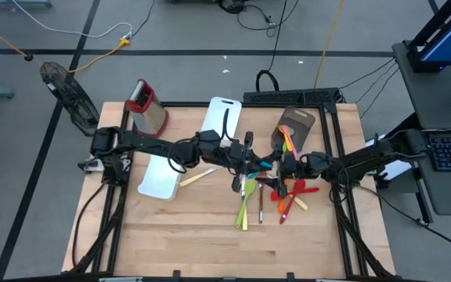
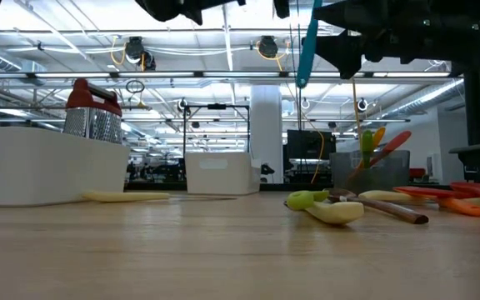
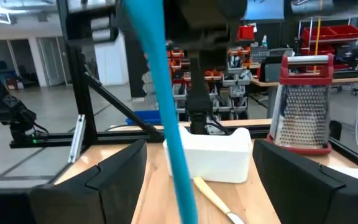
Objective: Pick & Place Kitchen Items
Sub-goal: Put the blue spatula into the black bin
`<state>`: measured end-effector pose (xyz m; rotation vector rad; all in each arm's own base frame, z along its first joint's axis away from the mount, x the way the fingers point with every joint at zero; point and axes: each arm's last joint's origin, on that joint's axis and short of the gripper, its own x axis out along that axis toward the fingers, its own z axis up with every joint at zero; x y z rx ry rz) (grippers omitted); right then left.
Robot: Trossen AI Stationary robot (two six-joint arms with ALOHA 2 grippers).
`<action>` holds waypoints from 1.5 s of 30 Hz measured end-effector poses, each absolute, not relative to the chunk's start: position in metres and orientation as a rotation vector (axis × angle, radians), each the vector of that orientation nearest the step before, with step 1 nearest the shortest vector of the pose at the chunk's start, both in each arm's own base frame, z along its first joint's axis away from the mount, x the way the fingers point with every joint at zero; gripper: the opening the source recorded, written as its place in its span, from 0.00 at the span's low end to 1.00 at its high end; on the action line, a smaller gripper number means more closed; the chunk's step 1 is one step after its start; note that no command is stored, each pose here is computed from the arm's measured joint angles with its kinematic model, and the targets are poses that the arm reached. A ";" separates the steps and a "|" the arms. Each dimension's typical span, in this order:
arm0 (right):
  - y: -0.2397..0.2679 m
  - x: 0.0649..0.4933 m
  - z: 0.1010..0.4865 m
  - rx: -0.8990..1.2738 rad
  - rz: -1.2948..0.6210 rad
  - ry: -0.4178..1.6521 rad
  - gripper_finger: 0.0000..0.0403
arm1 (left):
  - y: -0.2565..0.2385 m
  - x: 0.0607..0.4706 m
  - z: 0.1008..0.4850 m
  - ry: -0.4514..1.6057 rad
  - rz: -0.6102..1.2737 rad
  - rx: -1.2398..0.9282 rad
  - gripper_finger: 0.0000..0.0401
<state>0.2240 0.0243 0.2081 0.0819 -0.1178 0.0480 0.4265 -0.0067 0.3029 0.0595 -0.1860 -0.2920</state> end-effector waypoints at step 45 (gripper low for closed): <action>0.006 0.228 0.190 0.345 -0.107 0.023 0.05 | 0.025 0.424 0.312 -0.240 -0.073 -0.053 0.69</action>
